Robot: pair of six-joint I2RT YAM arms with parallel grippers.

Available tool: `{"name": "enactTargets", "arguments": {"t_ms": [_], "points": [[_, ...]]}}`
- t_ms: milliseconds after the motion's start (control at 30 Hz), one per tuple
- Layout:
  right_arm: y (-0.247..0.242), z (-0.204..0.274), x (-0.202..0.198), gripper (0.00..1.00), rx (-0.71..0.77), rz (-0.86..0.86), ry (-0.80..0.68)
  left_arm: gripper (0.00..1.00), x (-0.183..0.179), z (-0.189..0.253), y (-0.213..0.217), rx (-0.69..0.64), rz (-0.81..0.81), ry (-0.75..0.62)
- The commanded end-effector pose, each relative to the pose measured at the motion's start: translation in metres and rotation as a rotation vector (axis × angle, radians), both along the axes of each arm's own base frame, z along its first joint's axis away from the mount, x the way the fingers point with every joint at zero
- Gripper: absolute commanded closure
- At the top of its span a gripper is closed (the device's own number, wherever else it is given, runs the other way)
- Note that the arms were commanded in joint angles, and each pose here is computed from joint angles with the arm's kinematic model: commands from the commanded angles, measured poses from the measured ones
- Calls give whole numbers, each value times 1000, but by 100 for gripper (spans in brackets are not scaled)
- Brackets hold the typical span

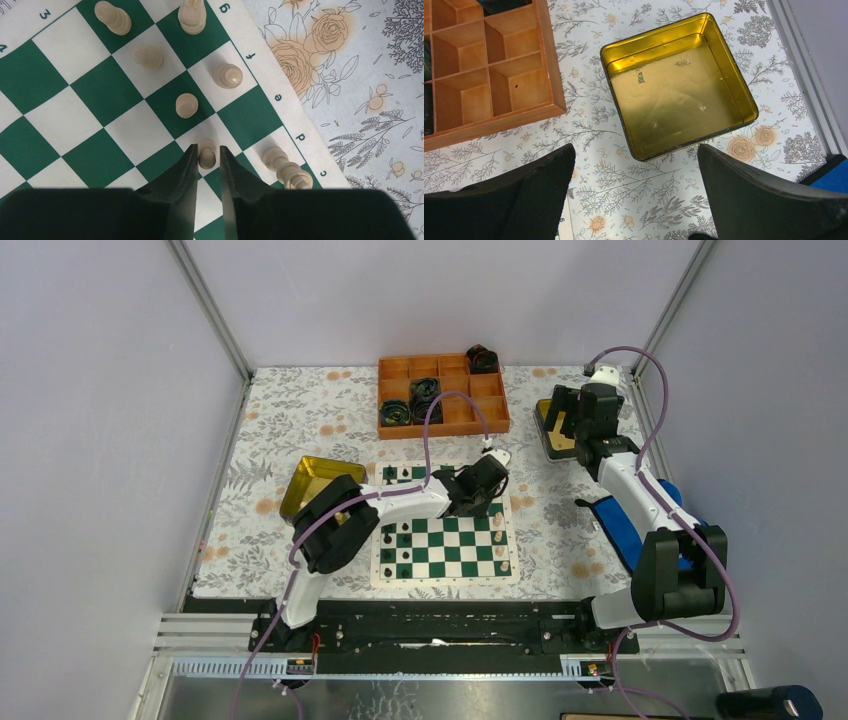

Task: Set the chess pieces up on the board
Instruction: Place the chess piece on the chessboard.

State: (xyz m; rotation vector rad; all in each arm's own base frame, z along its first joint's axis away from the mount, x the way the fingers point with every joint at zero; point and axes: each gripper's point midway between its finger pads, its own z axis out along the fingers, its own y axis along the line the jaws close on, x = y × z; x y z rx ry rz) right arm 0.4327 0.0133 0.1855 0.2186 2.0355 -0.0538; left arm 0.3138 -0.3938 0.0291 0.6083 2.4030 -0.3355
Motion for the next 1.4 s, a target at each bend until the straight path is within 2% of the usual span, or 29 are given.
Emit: {"name": "enactTargets", "arguments": {"t_ms": [0,267,467,767,833,933,1033,1200,1367], "points": [[-1,25,6,0,-5,-15,-61,71,6,-4,-3,-23,11,-12],[0,25,7,0,-5,-11,-60,62,7,2,-1,-26,25,-23],[0,26,8,0,-2,-8,-62,58,9,22,5,-33,52,-51],[2,23,10,0,4,-3,-59,44,13,90,26,-65,168,-119],[2,22,10,0,5,-3,-58,39,14,109,36,-72,215,-145],[3,22,11,0,7,-2,-58,30,17,134,61,-75,316,-180],[3,22,11,0,9,0,-58,26,21,150,98,-91,442,-189],[5,21,12,0,15,5,-53,26,34,139,181,-90,701,-133],[5,20,11,0,16,8,-51,30,37,115,266,-88,936,-61]]}}
